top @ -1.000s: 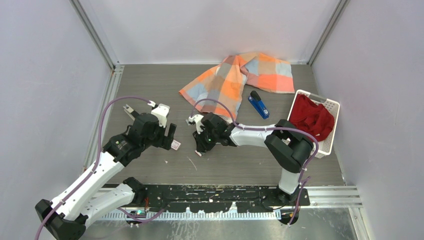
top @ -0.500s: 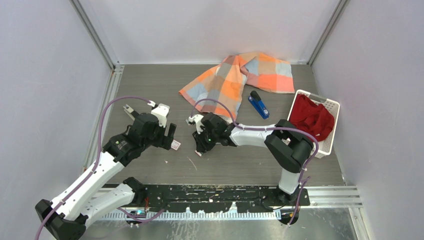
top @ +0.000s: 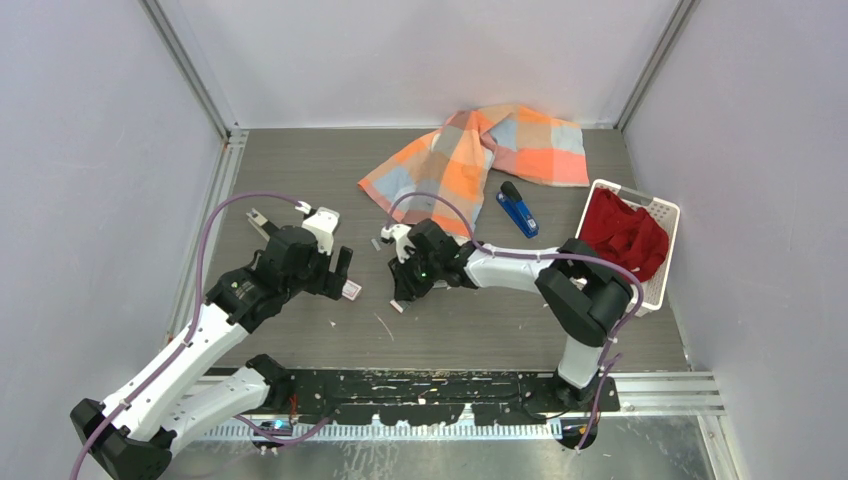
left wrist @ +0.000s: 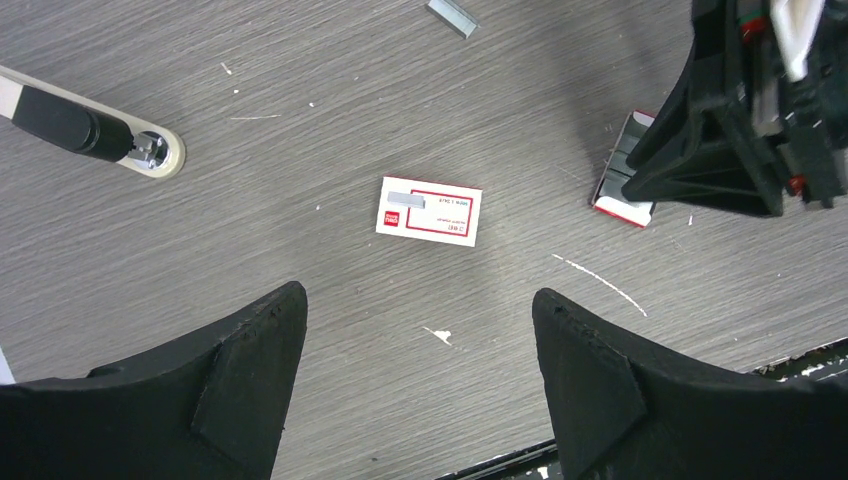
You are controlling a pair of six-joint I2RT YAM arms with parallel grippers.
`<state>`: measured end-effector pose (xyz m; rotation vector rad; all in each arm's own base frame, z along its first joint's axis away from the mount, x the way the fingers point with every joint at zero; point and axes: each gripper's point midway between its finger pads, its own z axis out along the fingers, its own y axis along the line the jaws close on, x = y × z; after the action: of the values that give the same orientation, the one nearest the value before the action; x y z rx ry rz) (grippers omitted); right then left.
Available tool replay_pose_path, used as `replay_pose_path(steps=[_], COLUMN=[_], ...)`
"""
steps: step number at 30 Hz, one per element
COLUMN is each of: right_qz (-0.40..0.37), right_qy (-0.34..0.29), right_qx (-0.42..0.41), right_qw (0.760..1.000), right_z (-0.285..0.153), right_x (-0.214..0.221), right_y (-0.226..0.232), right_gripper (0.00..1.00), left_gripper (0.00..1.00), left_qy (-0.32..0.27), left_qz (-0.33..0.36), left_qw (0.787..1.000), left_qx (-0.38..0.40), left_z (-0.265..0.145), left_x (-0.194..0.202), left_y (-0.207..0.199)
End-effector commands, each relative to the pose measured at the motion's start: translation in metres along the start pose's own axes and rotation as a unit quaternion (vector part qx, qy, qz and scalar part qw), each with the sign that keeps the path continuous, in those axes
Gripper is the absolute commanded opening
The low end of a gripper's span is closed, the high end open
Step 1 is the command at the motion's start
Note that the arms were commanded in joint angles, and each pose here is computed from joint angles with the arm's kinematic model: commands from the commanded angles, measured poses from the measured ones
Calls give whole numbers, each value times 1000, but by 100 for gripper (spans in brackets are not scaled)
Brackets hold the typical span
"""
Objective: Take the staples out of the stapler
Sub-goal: Place the staple in the staple box.
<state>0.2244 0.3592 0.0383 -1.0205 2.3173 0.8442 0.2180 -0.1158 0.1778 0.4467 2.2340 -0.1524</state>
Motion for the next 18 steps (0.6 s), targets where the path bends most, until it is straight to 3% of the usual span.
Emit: replay_pose_path(steps=[1, 18], right_qz=[-31, -106], right_qy=[-73, -134], right_qx=[-39, -157], right_qw=[996, 973], right_z=[-34, -118], right_x=[-53, -71], right_y=[11, 2], right_gripper=[29, 32], left_gripper=[83, 83], left_qy=[-31, -34], left_qz=[0, -3], left_qw=[999, 999], left_qx=[9, 17], left_z=[-3, -5], left_x=[-19, -21], left_y=[-2, -4])
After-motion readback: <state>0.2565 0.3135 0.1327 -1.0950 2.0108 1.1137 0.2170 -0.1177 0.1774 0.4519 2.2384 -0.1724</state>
